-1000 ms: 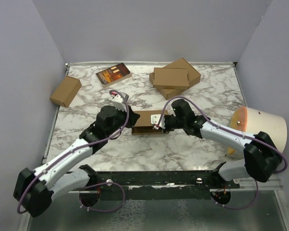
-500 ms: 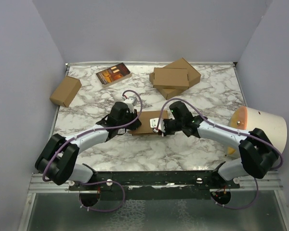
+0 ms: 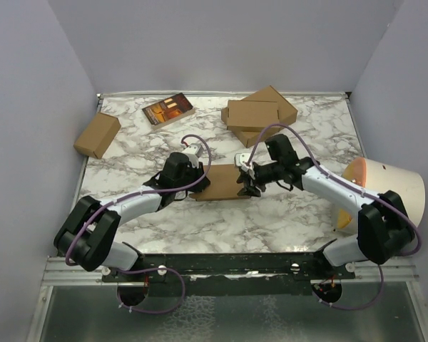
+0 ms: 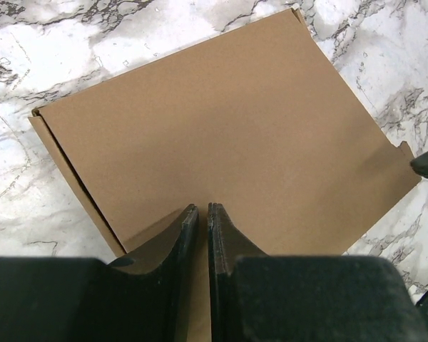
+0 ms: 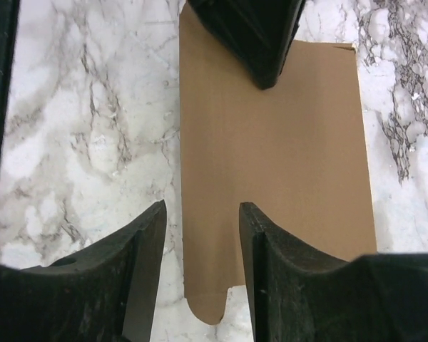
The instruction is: Fold the paper box
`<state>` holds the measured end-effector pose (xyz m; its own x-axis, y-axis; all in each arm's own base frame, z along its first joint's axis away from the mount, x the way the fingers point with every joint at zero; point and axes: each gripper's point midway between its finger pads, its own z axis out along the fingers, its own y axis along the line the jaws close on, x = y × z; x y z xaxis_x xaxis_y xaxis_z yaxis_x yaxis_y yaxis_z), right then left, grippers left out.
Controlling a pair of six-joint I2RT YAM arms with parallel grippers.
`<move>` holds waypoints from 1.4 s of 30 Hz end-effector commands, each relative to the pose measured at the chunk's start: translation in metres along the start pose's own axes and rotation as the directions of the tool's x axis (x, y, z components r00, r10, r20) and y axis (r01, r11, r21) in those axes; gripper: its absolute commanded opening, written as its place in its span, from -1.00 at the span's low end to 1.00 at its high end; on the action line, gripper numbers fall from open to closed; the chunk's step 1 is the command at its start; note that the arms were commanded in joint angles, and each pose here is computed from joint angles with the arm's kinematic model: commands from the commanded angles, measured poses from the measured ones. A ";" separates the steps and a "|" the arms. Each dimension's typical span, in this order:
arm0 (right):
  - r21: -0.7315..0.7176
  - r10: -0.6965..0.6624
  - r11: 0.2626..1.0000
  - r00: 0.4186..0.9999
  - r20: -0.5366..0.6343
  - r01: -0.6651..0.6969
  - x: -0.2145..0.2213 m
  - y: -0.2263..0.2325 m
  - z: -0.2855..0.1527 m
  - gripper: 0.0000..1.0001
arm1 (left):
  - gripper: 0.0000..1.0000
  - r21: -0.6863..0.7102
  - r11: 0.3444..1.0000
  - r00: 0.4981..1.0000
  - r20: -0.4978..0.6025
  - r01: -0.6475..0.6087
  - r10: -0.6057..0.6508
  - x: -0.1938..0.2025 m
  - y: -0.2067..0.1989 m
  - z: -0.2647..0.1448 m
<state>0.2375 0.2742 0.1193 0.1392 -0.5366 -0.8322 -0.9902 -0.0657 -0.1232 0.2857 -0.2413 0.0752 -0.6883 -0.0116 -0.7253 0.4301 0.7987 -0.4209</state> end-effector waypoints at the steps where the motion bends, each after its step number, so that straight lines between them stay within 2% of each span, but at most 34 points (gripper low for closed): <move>1: -0.064 0.181 0.983 0.975 0.132 -0.174 -0.031 -0.003 0.000 -0.15 | -0.70 -0.028 0.999 0.996 -0.083 0.016 -0.019 0.026 0.011 0.001; 4: -0.069 0.267 0.963 0.955 0.127 -0.260 -0.031 -0.014 0.006 -0.35 | -0.70 -0.022 1.000 0.997 -0.077 0.019 -0.021 0.023 0.009 0.000; 7: 0.005 0.347 0.937 0.932 0.107 -0.349 -0.015 -0.035 0.006 -0.58 | -0.70 -0.023 1.000 0.997 -0.072 0.018 -0.020 0.021 0.009 -0.001; 10: 0.075 0.397 0.914 0.917 0.036 -0.398 0.017 -0.042 0.016 -0.66 | -0.69 -0.023 1.000 0.996 -0.081 0.021 -0.022 0.024 0.009 0.000; 15: 0.050 0.454 0.891 0.887 -0.088 -0.451 0.056 -0.034 0.032 -0.74 | -0.69 -0.003 1.000 0.996 -0.089 0.030 -0.030 0.025 0.005 0.001; 19: 0.032 0.458 0.889 0.885 -0.084 -0.457 0.054 -0.033 0.033 -0.74 | -0.62 0.010 1.000 0.999 -0.046 0.030 -0.029 0.007 -0.003 -0.006; 24: 0.026 0.449 0.893 0.891 -0.067 -0.449 0.047 -0.034 0.031 -0.71 | -0.47 -0.062 0.998 0.998 0.061 0.017 -0.013 -0.024 0.002 -0.029; 28: 0.021 0.450 0.893 0.890 -0.067 -0.450 0.047 -0.034 0.031 -0.69 | -0.46 -0.108 0.993 0.994 0.106 0.038 -0.027 -0.023 0.014 -0.043; 35: 0.021 0.463 0.886 0.883 -0.076 -0.463 0.051 -0.034 0.034 -0.66 | -0.51 0.097 0.990 0.993 0.048 0.104 -0.109 0.000 -0.013 -0.025; 42: 0.036 0.489 0.872 0.867 -0.094 -0.488 0.060 -0.035 0.036 -0.58 | -0.58 0.080 0.984 0.986 -0.057 0.159 -0.154 0.032 -0.002 -0.003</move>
<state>0.2739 0.2756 0.0595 -0.3438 -0.5658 -0.7494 -0.9390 0.2059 0.2754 0.2638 -0.2317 0.0589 -0.7593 -0.0944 -0.6438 0.3523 0.7722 -0.5287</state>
